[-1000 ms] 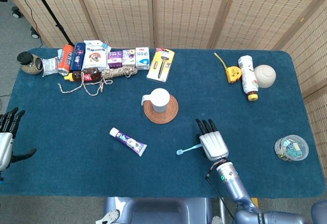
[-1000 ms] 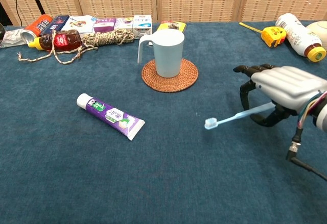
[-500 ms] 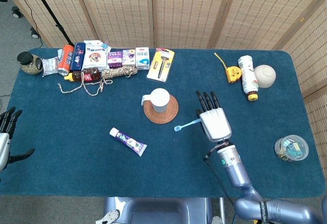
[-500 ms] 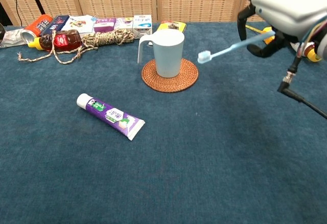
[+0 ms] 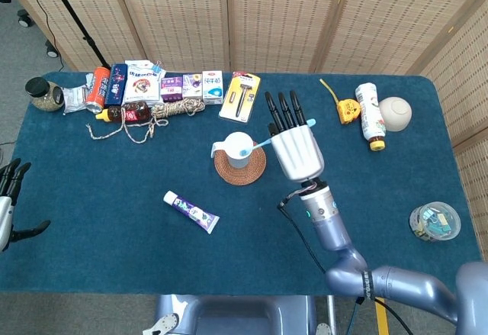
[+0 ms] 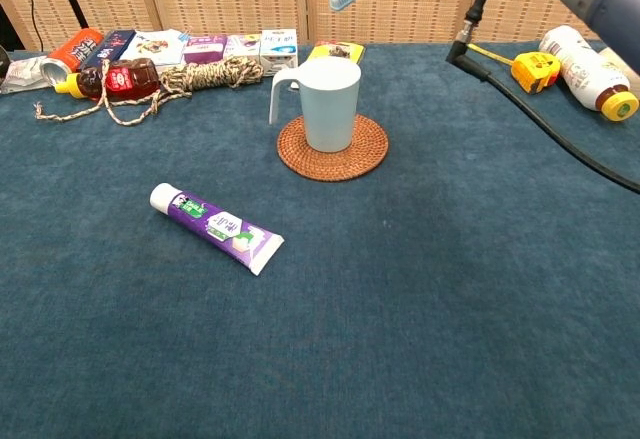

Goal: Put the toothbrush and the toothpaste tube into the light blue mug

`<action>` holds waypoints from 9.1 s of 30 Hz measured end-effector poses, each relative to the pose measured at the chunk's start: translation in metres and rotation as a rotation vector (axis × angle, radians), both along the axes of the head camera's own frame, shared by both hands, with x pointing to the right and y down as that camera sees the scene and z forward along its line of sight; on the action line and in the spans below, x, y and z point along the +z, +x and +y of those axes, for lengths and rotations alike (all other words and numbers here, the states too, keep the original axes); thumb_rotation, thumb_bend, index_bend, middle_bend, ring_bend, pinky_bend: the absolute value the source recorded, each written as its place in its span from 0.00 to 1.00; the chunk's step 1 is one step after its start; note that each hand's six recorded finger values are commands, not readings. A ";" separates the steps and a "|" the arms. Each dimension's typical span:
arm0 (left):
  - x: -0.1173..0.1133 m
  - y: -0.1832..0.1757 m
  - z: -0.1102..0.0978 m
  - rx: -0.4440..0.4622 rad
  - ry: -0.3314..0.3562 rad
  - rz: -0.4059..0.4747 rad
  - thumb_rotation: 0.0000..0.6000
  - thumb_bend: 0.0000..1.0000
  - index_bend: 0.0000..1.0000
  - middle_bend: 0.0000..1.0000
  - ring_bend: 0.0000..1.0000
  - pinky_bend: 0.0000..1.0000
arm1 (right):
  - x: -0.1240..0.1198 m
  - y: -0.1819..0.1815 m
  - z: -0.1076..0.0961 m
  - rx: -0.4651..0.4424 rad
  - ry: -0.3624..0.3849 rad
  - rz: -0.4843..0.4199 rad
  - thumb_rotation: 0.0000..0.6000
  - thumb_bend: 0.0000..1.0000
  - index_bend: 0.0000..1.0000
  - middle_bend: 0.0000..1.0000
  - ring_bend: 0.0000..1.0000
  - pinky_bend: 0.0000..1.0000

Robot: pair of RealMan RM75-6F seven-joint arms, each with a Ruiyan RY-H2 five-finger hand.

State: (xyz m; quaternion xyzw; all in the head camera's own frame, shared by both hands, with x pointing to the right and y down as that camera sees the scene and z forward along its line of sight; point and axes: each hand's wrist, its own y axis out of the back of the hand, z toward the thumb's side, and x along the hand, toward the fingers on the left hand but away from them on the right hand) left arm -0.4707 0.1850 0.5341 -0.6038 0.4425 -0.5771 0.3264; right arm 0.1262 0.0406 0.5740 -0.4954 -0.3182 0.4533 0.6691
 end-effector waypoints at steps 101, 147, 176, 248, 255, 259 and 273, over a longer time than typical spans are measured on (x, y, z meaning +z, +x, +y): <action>0.066 0.092 0.012 0.739 -0.033 0.122 1.00 0.00 0.00 0.00 0.00 0.00 | -0.004 0.255 0.133 0.217 -0.409 -0.275 1.00 0.00 0.00 0.00 0.00 0.00; 0.189 0.280 -0.011 0.926 -0.276 0.014 1.00 0.28 0.40 0.28 0.27 0.40 | 0.006 0.300 0.174 0.349 -0.479 -0.362 1.00 0.00 0.00 0.00 0.00 0.00; 0.145 0.278 -0.036 0.765 -0.062 0.262 1.00 0.35 0.68 0.51 0.47 0.57 | 0.009 0.297 0.176 0.350 -0.492 -0.357 1.00 0.00 0.00 0.00 0.00 0.00; 0.156 0.380 -0.169 0.071 0.047 1.162 1.00 0.35 0.66 0.49 0.42 0.57 | 0.038 0.307 0.169 0.411 -0.576 -0.336 1.00 0.00 0.00 0.00 0.00 0.00; 0.158 0.381 -0.175 0.061 0.052 1.169 1.00 0.35 0.66 0.49 0.42 0.57 | 0.040 0.308 0.168 0.417 -0.579 -0.331 1.00 0.00 0.00 0.00 0.00 0.00; 0.159 0.381 -0.176 0.061 0.051 1.164 1.00 0.35 0.66 0.49 0.42 0.57 | 0.041 0.308 0.168 0.417 -0.582 -0.328 1.00 0.00 0.00 0.00 0.00 0.00; 0.170 0.387 -0.178 0.063 0.017 1.132 1.00 0.34 0.64 0.46 0.37 0.57 | 0.044 0.310 0.167 0.428 -0.584 -0.326 1.00 0.00 0.00 0.00 0.00 0.00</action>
